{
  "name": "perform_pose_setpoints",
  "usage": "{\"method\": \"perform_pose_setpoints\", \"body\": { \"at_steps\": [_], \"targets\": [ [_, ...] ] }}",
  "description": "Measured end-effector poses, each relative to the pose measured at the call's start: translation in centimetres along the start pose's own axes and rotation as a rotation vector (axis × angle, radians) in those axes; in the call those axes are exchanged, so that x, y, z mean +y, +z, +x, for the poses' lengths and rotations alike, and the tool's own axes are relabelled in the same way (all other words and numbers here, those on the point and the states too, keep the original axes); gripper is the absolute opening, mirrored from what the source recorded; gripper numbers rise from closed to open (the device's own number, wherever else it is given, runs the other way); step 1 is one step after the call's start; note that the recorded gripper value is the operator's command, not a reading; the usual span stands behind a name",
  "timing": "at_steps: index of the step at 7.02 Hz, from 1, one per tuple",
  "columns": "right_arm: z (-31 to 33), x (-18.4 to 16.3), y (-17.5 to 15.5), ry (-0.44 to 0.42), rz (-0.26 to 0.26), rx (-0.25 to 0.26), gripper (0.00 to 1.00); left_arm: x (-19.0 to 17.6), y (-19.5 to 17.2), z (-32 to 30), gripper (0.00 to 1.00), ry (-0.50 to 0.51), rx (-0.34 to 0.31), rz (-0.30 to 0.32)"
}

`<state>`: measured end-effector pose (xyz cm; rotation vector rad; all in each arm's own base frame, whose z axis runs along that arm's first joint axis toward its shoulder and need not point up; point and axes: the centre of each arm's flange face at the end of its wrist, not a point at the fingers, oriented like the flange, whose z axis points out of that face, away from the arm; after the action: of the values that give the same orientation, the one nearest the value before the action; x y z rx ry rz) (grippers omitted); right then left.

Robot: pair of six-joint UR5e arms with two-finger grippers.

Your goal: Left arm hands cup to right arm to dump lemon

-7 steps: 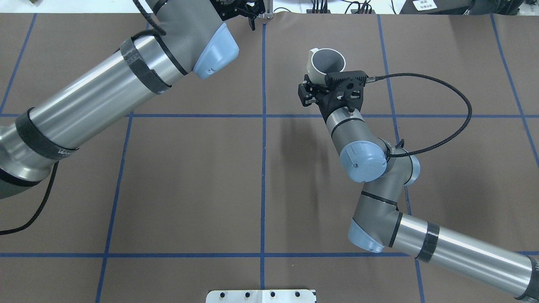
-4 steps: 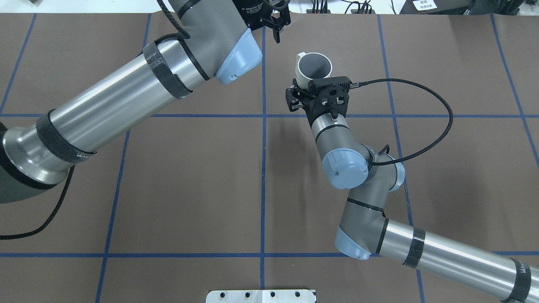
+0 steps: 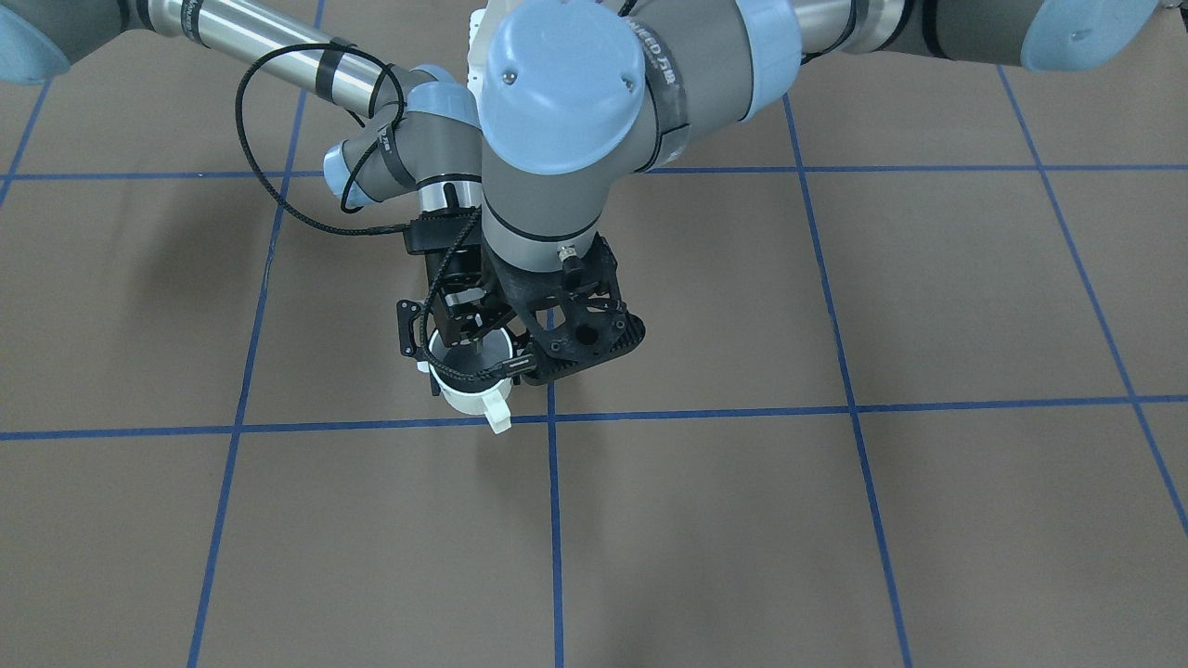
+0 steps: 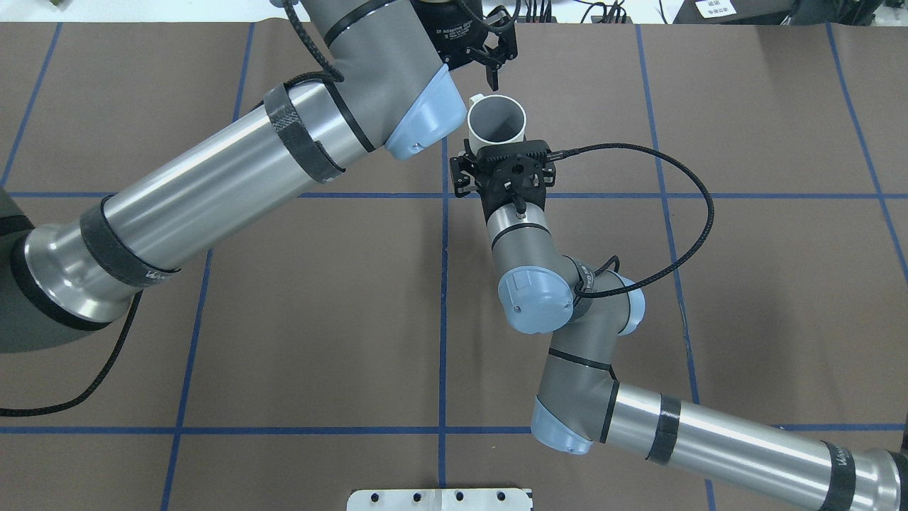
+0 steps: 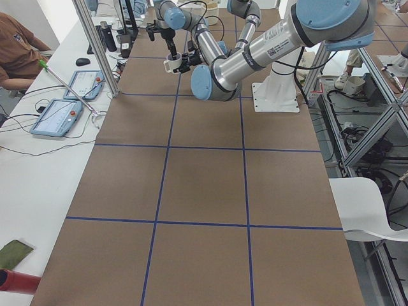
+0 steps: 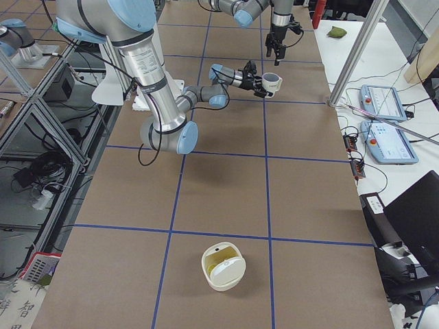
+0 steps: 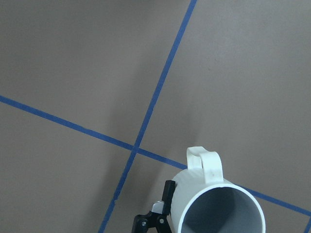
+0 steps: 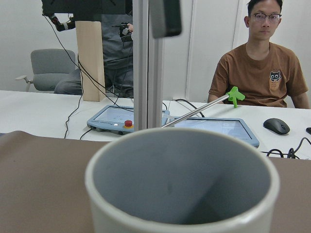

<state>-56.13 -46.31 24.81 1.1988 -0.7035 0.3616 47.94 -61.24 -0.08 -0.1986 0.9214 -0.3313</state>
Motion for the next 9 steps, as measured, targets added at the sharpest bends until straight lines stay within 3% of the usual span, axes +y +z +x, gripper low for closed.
{"method": "perform_pose_setpoints", "body": {
  "at_steps": [5, 9],
  "targets": [
    [-0.8, -0.9, -0.8, 0.008, 0.021, -0.016, 0.28, 0.6, 1.2, -0.1, 0.72, 0.014, -0.011, -0.009],
    [-1.2, -0.8, -1.3, 0.015, 0.034, -0.016, 0.29, 0.4, 1.7, -0.2, 0.68, 0.006, -0.021, -0.012]
  ]
}}
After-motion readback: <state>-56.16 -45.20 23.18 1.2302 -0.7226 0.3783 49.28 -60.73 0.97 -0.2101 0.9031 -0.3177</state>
